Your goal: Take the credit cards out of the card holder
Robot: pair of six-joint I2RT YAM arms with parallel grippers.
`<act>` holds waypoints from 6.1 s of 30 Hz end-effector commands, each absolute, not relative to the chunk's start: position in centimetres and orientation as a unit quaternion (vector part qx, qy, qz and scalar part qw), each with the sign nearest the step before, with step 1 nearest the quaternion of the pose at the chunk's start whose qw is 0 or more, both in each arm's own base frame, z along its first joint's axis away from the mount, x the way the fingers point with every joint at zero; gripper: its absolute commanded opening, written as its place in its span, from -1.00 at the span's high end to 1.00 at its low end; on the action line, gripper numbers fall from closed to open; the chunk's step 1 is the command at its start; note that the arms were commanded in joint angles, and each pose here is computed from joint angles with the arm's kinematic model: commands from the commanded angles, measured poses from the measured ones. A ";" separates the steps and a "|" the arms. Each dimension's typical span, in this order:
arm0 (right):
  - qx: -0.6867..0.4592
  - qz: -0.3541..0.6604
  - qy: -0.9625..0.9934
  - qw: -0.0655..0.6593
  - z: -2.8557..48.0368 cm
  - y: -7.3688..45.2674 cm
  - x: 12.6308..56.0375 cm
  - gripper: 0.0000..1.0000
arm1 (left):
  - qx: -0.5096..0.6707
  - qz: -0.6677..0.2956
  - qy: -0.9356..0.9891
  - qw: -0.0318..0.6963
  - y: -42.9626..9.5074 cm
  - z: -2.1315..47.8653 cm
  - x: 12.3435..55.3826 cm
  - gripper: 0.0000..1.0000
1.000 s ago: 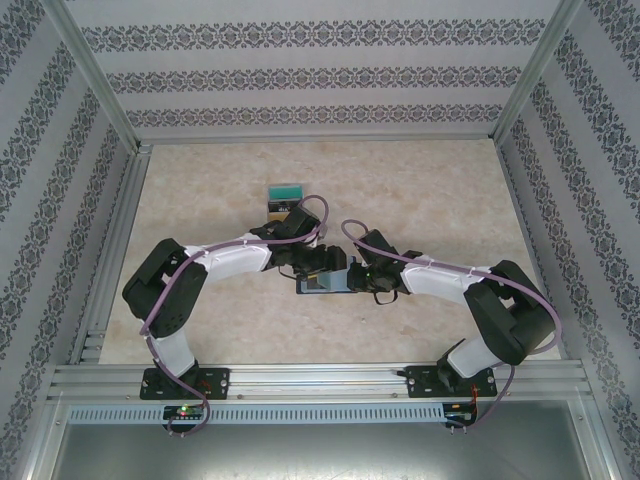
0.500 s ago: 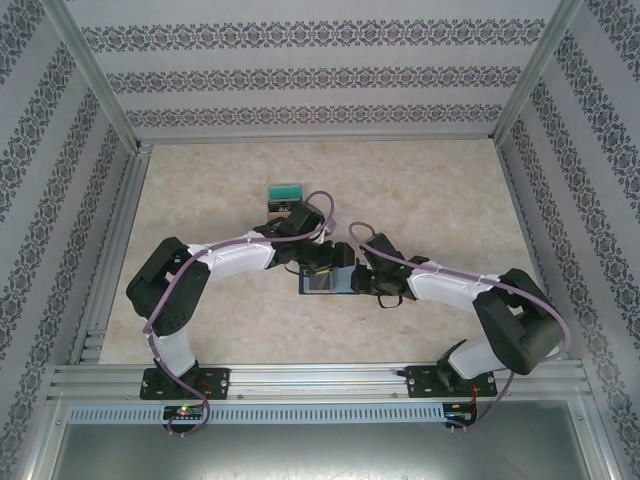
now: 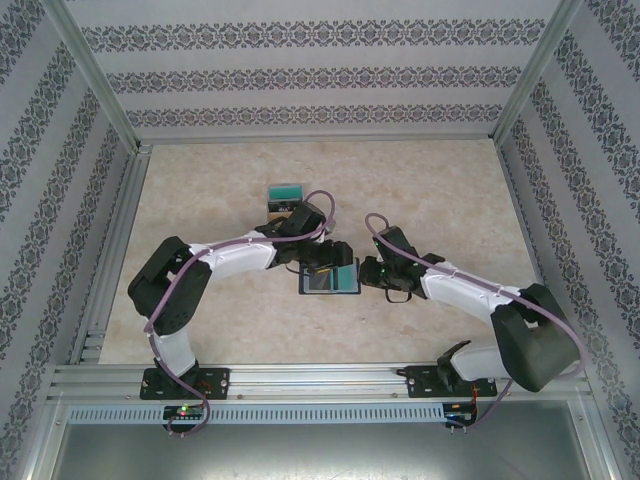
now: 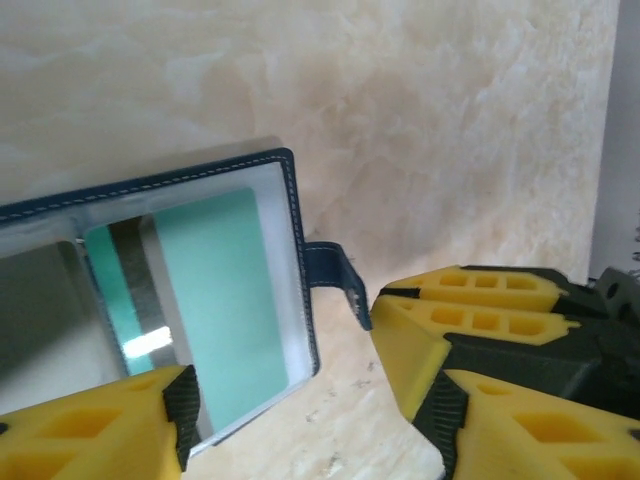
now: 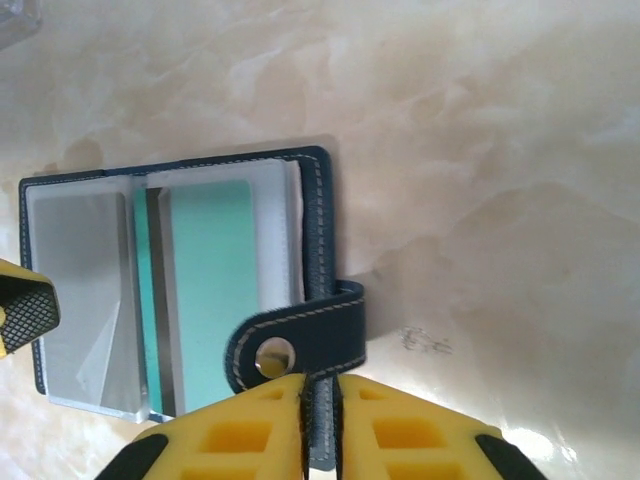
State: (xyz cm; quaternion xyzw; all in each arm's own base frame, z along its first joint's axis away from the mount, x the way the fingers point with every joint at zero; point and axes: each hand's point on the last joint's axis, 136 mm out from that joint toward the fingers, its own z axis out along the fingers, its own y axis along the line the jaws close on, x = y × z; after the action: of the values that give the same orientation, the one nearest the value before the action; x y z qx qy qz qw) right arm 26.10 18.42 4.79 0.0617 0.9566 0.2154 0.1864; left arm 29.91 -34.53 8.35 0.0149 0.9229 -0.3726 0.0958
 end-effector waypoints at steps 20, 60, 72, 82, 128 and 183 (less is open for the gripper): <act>0.022 0.159 0.980 0.116 1.2 20.0 25.3 0.86 | -0.040 -0.304 0.949 0.071 -30.7 4.5 29.3 0.44; -0.003 0.163 0.981 0.107 1.0 22.0 24.4 0.85 | -0.046 -0.273 0.959 0.056 -29.6 2.9 28.6 0.41; -0.004 0.161 0.981 0.104 0.7 22.1 24.4 0.85 | -0.044 -0.262 0.962 0.056 -29.3 2.9 28.7 0.41; -0.007 0.163 0.981 0.102 0.7 22.4 24.6 0.86 | -0.039 -0.288 0.956 0.042 -30.6 2.4 28.7 0.52; -0.032 0.226 0.947 0.227 11.3 22.5 27.3 0.44 | 0.029 -0.206 0.960 0.186 -23.3 13.2 28.6 1.00; -0.025 0.226 0.884 0.409 19.3 16.8 31.1 -0.96 | 0.611 0.200 0.695 0.322 -18.2 14.8 47.2 1.00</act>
State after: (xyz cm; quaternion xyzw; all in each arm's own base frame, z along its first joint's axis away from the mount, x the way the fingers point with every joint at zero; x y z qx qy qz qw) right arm 30.17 16.59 17.76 -0.0179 0.8932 0.2253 0.3886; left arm 45.74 -18.53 13.80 0.6138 0.7031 0.1849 0.3078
